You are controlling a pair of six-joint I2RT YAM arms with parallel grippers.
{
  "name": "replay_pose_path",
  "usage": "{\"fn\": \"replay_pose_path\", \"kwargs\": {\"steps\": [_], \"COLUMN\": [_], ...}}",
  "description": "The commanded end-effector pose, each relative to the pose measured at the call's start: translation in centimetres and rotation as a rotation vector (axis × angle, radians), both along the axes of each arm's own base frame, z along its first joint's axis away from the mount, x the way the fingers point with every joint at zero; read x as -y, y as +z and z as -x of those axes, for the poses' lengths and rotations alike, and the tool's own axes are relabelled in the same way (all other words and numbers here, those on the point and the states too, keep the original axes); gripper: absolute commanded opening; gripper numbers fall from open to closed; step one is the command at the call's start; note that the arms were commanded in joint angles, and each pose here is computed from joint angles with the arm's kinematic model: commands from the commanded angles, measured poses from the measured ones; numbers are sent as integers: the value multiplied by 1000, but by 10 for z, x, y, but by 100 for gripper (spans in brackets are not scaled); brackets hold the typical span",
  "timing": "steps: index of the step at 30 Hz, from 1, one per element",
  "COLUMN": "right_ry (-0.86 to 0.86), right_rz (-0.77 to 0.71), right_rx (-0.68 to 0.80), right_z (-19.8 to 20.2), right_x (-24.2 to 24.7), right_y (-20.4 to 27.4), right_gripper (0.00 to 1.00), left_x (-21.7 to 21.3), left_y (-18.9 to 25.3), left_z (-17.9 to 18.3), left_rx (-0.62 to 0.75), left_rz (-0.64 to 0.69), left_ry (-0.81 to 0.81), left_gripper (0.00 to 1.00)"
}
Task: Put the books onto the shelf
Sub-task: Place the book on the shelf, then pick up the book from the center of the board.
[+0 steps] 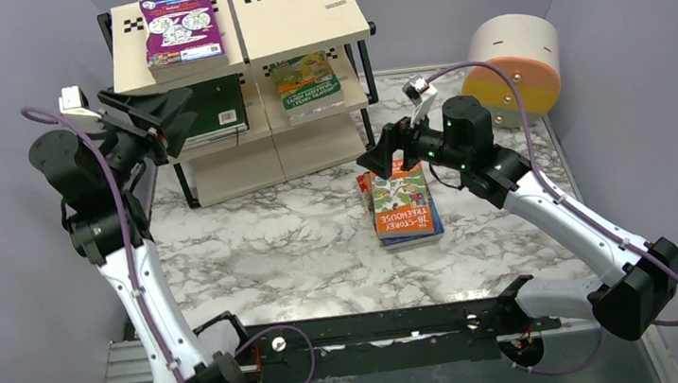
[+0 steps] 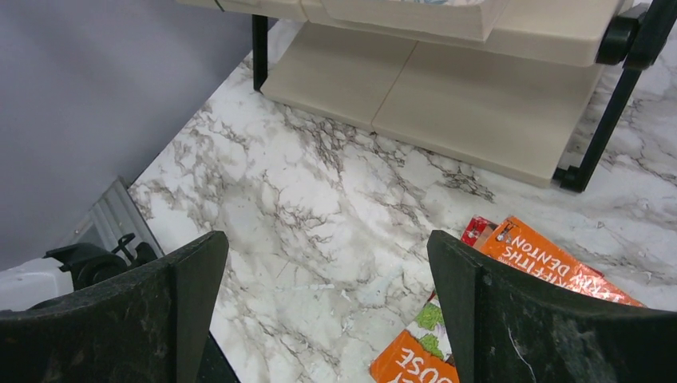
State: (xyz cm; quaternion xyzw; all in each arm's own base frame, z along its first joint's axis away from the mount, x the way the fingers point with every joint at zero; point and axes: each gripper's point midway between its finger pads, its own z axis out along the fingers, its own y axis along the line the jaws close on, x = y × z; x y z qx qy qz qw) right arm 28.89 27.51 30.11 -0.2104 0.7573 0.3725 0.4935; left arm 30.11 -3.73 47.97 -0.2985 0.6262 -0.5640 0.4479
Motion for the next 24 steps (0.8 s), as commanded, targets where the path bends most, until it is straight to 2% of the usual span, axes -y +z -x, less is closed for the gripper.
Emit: {"fn": "replay_pose_path", "kwargs": {"steps": [1, 4, 9, 13, 17, 24], "right_ry": [-56, -120, -204, -230, -230, -273], "right_rz": [-12, 13, 64, 20, -44, 28], "right_rx": [-13, -14, -44, -90, -109, -64], "right_z": [0, -5, -11, -8, -1, -4], "right_x": [8, 18, 32, 32, 32, 45], "right_y": [-6, -14, -31, -31, -25, -21], "right_gripper": [95, 97, 98, 98, 97, 97], "left_x": [13, 15, 13, 23, 28, 28], "left_y": [-12, -19, -46, -67, -56, -26], "left_z": [31, 47, 69, 68, 63, 55], "left_rx": [67, 102, 67, 20, 17, 54], "left_rz": [-110, -179, -263, -291, -331, -337], "left_ry": [30, 78, 176, 139, 111, 106], "left_gripper": [55, 55, 55, 54, 54, 54]}}
